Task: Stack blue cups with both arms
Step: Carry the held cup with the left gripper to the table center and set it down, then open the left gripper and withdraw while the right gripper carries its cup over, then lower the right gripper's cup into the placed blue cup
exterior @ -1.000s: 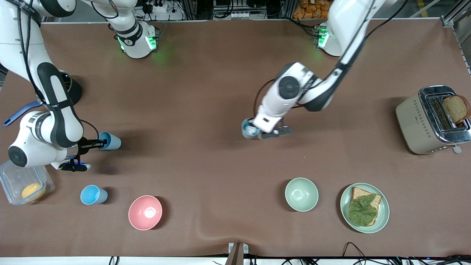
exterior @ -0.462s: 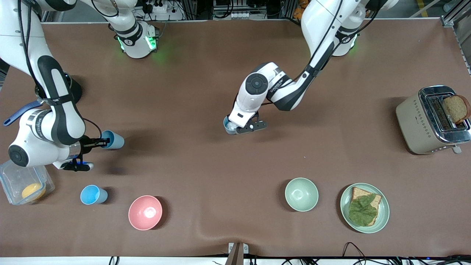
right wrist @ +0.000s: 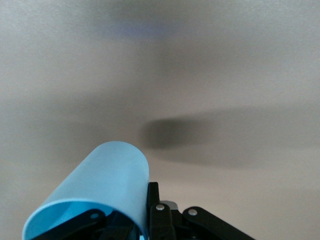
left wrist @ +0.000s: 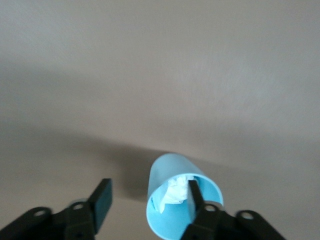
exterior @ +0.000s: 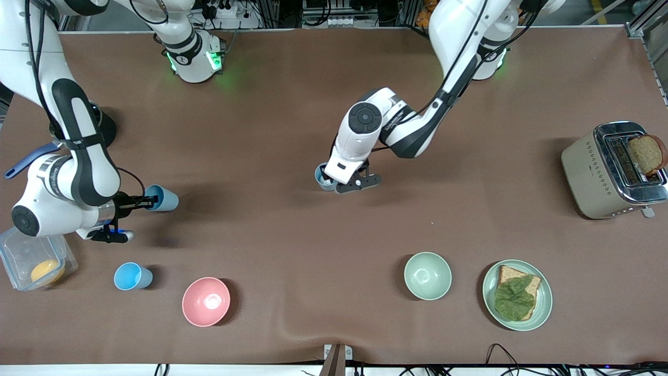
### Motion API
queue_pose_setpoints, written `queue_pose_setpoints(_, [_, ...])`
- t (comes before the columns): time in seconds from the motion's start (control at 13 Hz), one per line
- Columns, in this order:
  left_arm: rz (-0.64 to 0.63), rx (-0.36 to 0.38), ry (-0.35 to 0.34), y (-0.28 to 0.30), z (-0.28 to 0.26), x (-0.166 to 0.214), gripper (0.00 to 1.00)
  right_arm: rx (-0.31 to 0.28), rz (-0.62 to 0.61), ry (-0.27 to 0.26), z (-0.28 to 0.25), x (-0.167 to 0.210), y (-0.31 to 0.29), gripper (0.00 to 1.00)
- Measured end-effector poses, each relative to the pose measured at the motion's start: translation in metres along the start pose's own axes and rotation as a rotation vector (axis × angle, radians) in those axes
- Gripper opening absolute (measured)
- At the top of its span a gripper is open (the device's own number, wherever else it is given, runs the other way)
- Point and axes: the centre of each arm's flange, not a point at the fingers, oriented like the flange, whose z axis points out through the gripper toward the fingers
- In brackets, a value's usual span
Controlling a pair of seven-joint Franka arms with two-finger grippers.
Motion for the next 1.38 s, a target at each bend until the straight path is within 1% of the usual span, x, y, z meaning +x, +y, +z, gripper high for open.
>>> queue_pose_setpoints(0.15, [-0.027,0.005,0.035,-0.002,-0.073,0.022,0.95,-0.020,0.051,0.001,-0.005,-0.005,-0.035,0.05])
queue_pose_setpoints(0.23, [-0.035,0.007,0.055,-0.009,-0.114,0.034,1.00,-0.021,0.080,0.004,-0.008,-0.009,-0.061,0.05])
queue_pose_setpoints(0.31, [-0.024,0.014,0.069,-0.021,-0.142,0.047,1.00,-0.010,0.105,0.002,-0.009,-0.013,-0.081,0.05])
queue_pose_setpoints(0.46, [0.021,0.043,0.080,-0.063,-0.188,0.083,1.00,0.029,0.179,-0.008,-0.012,-0.022,-0.123,0.05])
queue_pose_setpoints(0.69, [0.062,0.087,0.077,-0.139,-0.235,0.139,1.00,0.064,0.297,-0.013,-0.015,-0.046,-0.207,0.05])
queue_pose_setpoints(0.85, [0.099,0.106,0.070,-0.182,-0.257,0.165,1.00,0.096,0.346,-0.031,-0.010,-0.068,-0.267,0.05])
queue_pose_setpoints(1.0, [0.099,0.112,0.077,-0.213,-0.278,0.178,1.00,0.112,0.391,-0.042,-0.007,-0.090,-0.314,0.05])
queue_pose_setpoints(1.08, [0.100,0.111,0.085,-0.223,-0.288,0.181,1.00,0.109,0.413,-0.036,-0.005,-0.101,-0.334,0.05])
queue_pose_setpoints(1.15, [0.104,0.110,0.093,-0.227,-0.295,0.181,1.00,0.111,0.430,-0.018,-0.002,-0.110,-0.356,0.05])
queue_pose_setpoints(1.31, [0.097,0.106,0.108,-0.233,-0.308,0.179,1.00,0.123,0.453,0.035,0.013,-0.130,-0.403,0.05])
queue_pose_setpoints(1.38, [0.090,0.107,0.112,-0.238,-0.315,0.178,1.00,0.123,0.460,0.049,0.021,-0.140,-0.423,0.05])
